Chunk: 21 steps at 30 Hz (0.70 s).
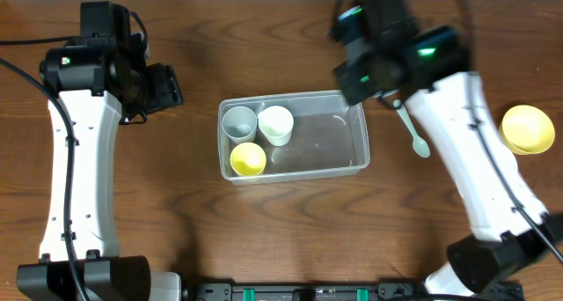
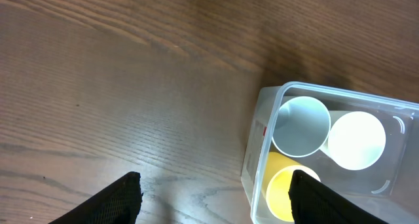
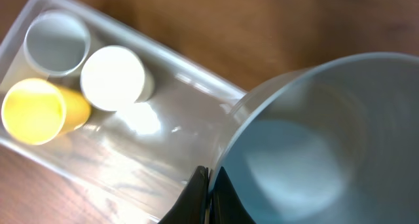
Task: Pack container
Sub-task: 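Carry the grey bowl into the container's right side and release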
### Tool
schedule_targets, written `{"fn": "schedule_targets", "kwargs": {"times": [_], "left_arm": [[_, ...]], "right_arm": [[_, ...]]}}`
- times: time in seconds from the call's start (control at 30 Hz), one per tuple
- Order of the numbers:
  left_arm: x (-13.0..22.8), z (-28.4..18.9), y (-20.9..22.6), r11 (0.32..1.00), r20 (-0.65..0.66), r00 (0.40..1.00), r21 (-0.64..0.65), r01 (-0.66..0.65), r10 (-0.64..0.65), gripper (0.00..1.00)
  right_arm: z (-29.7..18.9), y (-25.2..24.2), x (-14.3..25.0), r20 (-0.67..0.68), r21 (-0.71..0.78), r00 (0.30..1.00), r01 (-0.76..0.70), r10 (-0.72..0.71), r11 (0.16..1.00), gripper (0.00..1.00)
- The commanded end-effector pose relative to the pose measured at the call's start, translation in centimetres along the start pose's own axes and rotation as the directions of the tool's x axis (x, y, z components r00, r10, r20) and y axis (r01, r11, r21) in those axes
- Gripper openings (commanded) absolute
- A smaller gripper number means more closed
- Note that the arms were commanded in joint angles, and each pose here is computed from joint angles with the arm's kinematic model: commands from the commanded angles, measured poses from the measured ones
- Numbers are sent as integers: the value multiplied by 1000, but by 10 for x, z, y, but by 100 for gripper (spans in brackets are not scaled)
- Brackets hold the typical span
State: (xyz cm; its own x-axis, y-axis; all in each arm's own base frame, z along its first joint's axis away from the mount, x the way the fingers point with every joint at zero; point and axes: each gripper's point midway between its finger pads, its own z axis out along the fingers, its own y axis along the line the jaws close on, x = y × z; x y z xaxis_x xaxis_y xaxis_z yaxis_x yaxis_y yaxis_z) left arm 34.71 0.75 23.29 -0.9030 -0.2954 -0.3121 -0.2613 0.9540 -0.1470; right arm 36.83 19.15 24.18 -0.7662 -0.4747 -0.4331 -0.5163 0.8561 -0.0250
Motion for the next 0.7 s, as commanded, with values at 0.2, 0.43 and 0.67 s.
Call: {"fn": "schedule_targets", "kwargs": {"times": [0.2,0.43,0.67], "left_arm": [[3,2,2,1000,-18,1000,-4,6,-6,73],[3,2,2,1000,-18,1000,-4,6,-6,73],[3,2,2,1000,-18,1000,-4,6,-6,73]], "right_arm": [[83,42,41,-161,-52,983,80,-88,995,1],[123,45,57,-198,-64,973,110,-121,992,1],[154,44,65,-243,-73,959,132,-146,989,1]]}}
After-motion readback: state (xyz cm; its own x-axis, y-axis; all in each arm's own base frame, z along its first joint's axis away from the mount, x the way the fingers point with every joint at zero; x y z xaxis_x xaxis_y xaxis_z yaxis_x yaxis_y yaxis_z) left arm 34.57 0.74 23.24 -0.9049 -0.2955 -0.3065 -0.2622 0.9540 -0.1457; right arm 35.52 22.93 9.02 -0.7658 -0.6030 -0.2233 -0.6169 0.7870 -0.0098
